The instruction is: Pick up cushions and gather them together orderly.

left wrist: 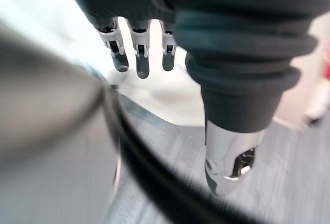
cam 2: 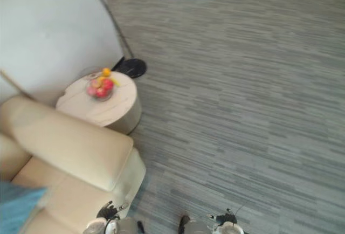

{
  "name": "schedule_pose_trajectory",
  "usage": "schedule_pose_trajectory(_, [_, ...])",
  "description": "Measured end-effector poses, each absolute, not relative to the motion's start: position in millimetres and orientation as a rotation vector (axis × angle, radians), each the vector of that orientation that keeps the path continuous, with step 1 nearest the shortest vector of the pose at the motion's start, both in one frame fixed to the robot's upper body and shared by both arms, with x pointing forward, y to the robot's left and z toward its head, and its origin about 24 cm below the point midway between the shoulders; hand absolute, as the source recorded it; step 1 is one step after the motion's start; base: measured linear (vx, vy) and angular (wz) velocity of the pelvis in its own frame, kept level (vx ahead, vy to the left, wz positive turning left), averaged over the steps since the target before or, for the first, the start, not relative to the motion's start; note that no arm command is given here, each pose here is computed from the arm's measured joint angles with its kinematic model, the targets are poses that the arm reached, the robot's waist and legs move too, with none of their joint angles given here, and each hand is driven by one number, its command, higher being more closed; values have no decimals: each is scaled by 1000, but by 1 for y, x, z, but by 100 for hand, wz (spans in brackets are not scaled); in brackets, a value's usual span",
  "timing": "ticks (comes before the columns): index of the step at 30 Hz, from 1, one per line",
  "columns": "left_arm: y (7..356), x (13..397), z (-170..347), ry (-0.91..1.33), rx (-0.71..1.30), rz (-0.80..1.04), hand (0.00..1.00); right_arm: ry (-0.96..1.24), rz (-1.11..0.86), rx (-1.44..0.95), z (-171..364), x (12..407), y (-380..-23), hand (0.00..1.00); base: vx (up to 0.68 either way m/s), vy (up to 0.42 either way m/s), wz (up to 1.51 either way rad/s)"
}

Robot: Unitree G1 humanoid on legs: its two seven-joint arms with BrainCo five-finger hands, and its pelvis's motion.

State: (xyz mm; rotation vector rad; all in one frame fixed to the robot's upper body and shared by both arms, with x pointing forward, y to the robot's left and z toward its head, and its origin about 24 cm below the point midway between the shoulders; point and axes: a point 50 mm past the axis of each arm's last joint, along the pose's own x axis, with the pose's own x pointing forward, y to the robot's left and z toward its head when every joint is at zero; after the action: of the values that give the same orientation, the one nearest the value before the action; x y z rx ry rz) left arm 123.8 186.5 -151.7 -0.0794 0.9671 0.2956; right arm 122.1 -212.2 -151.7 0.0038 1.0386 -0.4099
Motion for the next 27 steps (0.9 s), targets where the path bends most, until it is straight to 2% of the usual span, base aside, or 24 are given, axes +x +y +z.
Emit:
schedule_pose_trajectory(2, [181, 120, -154, 976, -100, 300, 0, 1038, -396, -12, -152, 121, -209, 0, 252, 264, -200])
schedule_pose_trajectory(6, [199, 119, -152, 970, -90, 346, 0, 1045, -377, 14, -155, 114, -193, 0, 294, 218, -145])
schedule_pose_trajectory(11, [199, 119, -153, 989, -92, 344, 0, 1003, -371, 25, -150, 127, -192, 0, 222, 60, -125])
schedule_pose_trajectory(14, [200, 116, -155, 1020, -67, 320, 0, 999, -335, 48, -150, 139, -180, 0, 292, -108, -136])
schedule_pose_trajectory(17, [200, 120, -155, 1031, -32, 281, 0, 992, -331, 30, -148, 147, -188, 0, 305, -243, -107])
schedule_pose_trajectory(23, [194, 123, -155, 1024, -9, 240, 0, 1041, -371, 7, -153, 128, -203, 0, 327, -228, -61])
schedule_pose_trajectory(27, [194, 139, -146, 933, -17, 245, 0, 1035, -381, 3, -152, 132, -202, 0, 288, -15, -111])
